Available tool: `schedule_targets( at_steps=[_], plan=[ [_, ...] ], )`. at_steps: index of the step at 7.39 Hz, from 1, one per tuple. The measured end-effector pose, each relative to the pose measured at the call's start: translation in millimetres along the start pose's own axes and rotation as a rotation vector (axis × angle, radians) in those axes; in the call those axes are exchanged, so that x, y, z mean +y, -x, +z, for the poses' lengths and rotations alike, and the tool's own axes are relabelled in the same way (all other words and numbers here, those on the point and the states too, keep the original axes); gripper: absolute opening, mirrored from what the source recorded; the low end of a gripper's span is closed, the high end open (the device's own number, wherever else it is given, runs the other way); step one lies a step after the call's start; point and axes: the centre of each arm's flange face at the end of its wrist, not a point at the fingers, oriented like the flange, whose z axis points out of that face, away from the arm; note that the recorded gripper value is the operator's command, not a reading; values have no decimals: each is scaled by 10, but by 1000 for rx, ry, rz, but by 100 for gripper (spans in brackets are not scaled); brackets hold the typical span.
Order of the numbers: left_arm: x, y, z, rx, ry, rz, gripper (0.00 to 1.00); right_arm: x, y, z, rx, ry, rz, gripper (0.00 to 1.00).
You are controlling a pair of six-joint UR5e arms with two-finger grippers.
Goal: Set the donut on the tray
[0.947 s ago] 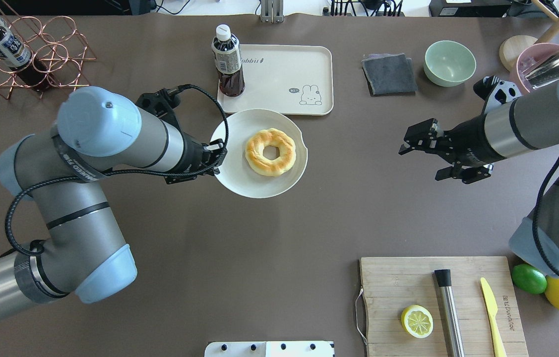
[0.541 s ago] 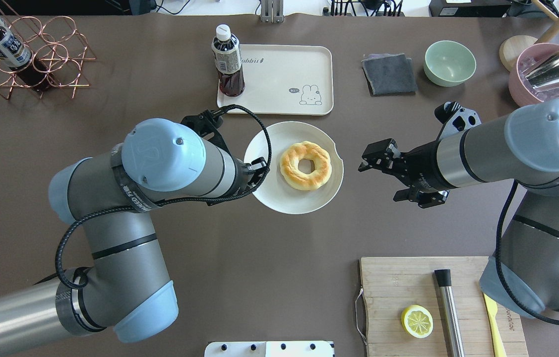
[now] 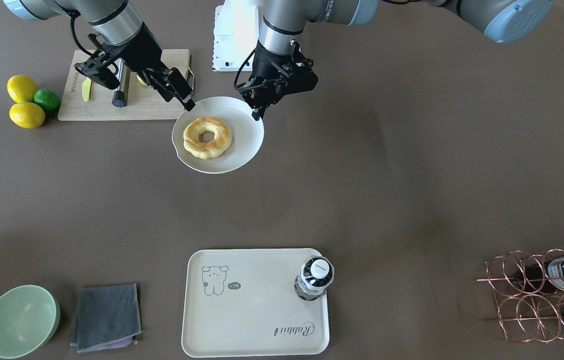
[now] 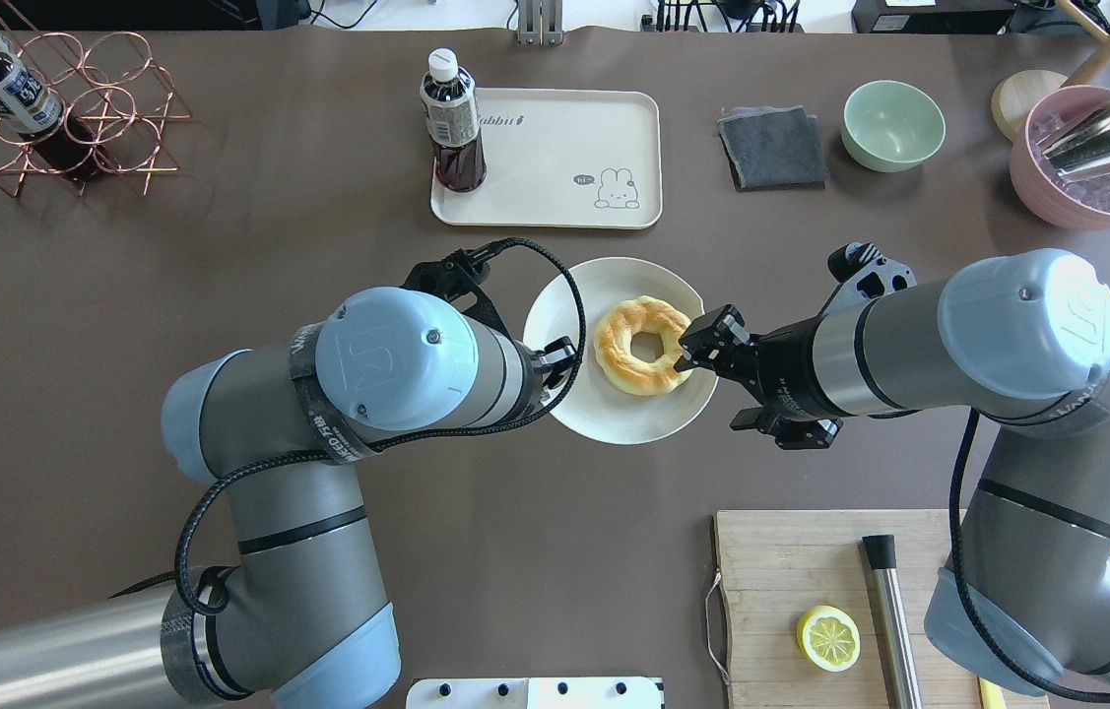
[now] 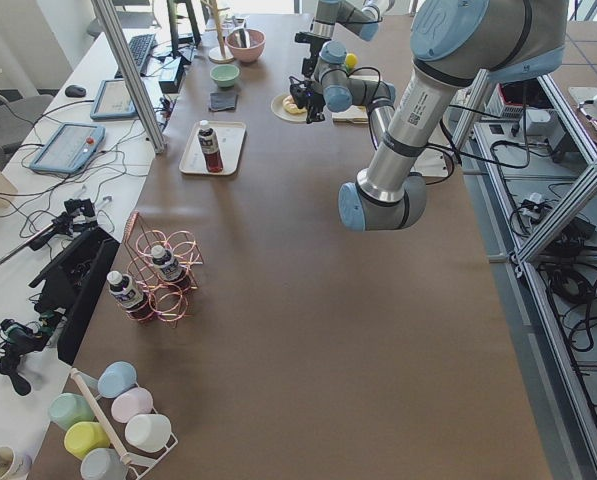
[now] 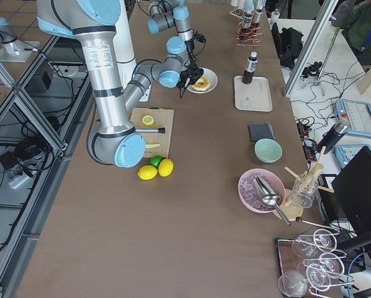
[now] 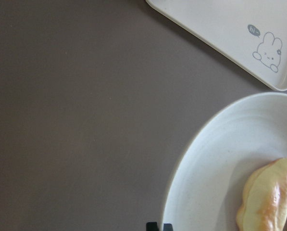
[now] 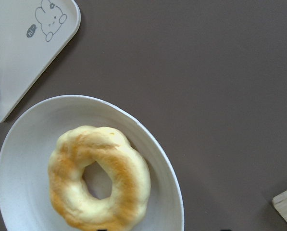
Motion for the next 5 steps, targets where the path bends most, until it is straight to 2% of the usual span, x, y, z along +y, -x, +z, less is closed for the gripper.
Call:
schedule_targets(
  at_steps=[2,3,5],
  plan=[
    [15,-10,-2,2,-2,0,0,88,-31,83,31,-20,23,55],
    [18,-11,-3,3,-2,0,0,111,-46,112,43,-31,34,51],
    [21,-5,0,3,-3,0,0,168,-33,169,44,-44,67,48]
  ],
)
